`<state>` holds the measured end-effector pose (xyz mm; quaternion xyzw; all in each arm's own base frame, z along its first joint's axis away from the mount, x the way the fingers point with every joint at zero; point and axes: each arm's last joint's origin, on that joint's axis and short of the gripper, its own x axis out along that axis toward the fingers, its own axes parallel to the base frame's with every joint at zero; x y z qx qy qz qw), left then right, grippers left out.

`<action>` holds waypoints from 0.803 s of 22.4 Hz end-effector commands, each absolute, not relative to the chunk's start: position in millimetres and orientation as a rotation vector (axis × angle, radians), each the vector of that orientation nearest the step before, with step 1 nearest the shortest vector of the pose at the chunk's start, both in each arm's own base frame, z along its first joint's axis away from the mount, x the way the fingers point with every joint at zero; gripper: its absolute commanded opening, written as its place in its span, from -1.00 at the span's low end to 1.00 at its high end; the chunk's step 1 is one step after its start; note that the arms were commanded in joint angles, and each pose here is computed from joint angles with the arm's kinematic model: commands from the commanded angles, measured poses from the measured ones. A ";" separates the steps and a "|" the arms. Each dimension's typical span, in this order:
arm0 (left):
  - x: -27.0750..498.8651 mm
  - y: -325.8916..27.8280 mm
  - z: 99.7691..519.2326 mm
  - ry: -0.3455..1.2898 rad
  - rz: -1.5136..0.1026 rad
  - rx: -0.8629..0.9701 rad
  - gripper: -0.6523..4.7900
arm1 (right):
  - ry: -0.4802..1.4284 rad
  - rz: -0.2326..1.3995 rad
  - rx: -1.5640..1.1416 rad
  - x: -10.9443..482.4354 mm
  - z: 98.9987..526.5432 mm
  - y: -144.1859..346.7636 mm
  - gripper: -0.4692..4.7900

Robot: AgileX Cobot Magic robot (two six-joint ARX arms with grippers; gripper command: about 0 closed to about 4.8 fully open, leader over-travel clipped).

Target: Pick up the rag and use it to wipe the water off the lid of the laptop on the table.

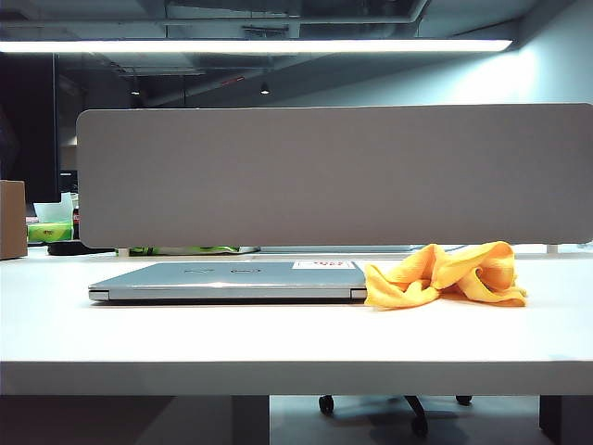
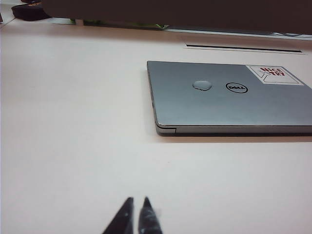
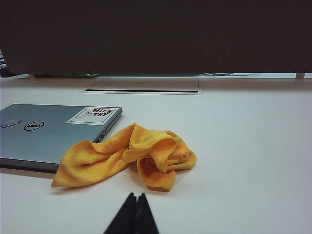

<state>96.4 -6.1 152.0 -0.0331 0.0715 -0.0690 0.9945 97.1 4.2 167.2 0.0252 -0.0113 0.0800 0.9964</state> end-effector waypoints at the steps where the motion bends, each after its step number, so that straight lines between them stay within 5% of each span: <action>1: 96.4 -6.3 152.8 0.137 -0.143 -0.065 -0.69 | -0.030 0.163 0.053 97.2 167.0 4.3 -0.82; 18: 96.4 -6.3 152.8 0.137 -0.143 -0.065 -0.69 | -0.029 0.163 0.053 97.2 167.0 4.3 -0.82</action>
